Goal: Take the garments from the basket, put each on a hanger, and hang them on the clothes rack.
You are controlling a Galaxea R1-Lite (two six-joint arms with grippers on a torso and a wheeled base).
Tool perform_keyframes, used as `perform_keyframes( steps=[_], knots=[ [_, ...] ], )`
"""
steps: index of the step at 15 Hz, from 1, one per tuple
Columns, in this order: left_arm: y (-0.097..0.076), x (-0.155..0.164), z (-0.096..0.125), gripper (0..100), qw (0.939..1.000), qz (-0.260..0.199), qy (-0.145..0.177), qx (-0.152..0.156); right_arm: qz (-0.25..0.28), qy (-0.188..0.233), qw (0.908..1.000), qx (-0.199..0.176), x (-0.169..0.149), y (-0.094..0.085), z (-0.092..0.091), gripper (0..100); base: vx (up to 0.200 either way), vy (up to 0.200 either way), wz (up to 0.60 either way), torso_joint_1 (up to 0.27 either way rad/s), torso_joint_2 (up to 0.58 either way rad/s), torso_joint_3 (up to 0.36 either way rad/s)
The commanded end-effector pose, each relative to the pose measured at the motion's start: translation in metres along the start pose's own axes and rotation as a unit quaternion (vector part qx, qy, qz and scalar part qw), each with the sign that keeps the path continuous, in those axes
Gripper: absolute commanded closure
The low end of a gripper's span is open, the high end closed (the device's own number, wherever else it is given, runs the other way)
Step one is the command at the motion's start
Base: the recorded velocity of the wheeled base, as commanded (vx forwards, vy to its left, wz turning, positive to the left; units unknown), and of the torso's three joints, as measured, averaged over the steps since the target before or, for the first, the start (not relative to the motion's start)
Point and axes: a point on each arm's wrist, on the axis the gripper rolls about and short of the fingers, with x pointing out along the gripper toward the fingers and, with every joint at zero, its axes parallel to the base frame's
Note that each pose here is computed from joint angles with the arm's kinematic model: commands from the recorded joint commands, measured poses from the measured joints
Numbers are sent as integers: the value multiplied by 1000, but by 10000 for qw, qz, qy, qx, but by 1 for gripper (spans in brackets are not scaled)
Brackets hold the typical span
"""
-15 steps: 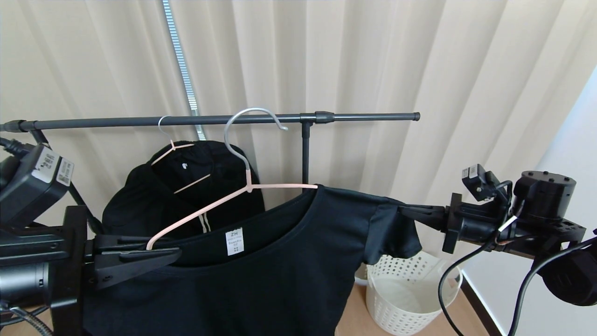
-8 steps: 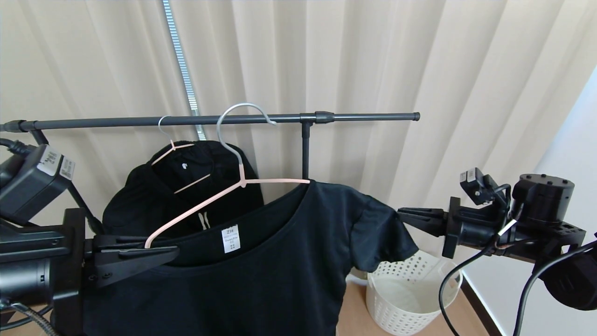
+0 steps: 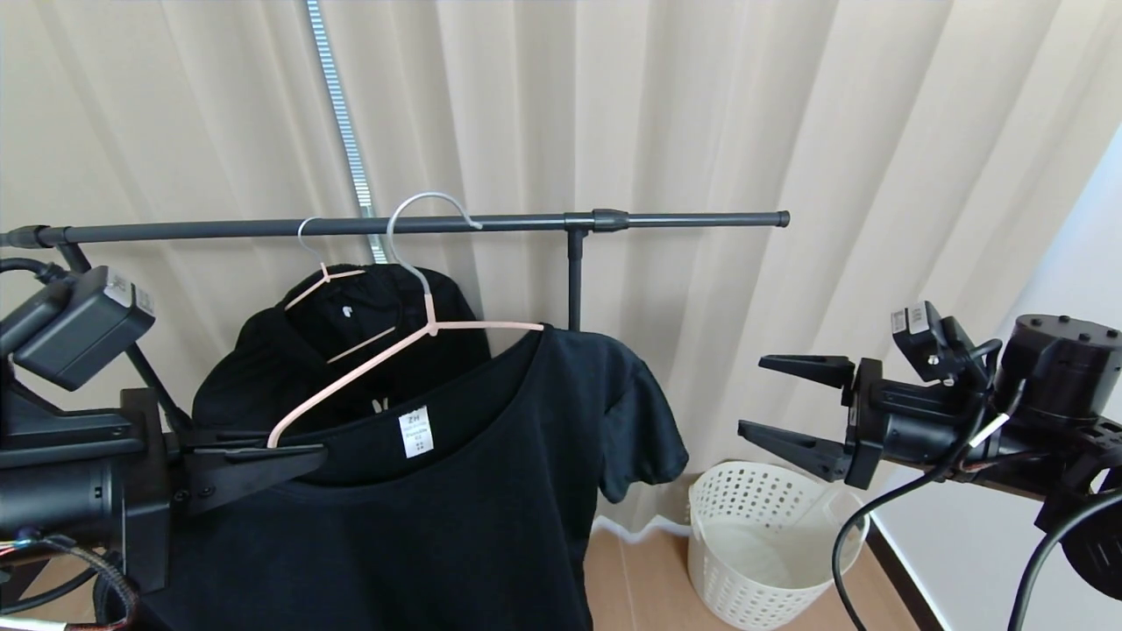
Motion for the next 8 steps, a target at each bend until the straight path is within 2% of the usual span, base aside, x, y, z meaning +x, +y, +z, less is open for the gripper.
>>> perform_keyframes(
  steps=[1, 4, 8],
  knots=[
    [5, 2, 0, 100, 9998, 128, 67, -99, -51, -193, 9995, -247, -6, 16, 17, 0, 0, 0, 0, 0, 0, 0],
    [4, 1, -1, 100, 9996, 131, 61, -253, -211, -268, 9987, -369, -5, 29, 26, 0, 0, 0, 0, 0, 0, 0],
    [0, -3, 0, 100, 9997, 124, 14, -207, -627, -124, 9975, -307, -4, 38, 39, 0, 0, 0, 0, 0, 0, 0]
  ],
)
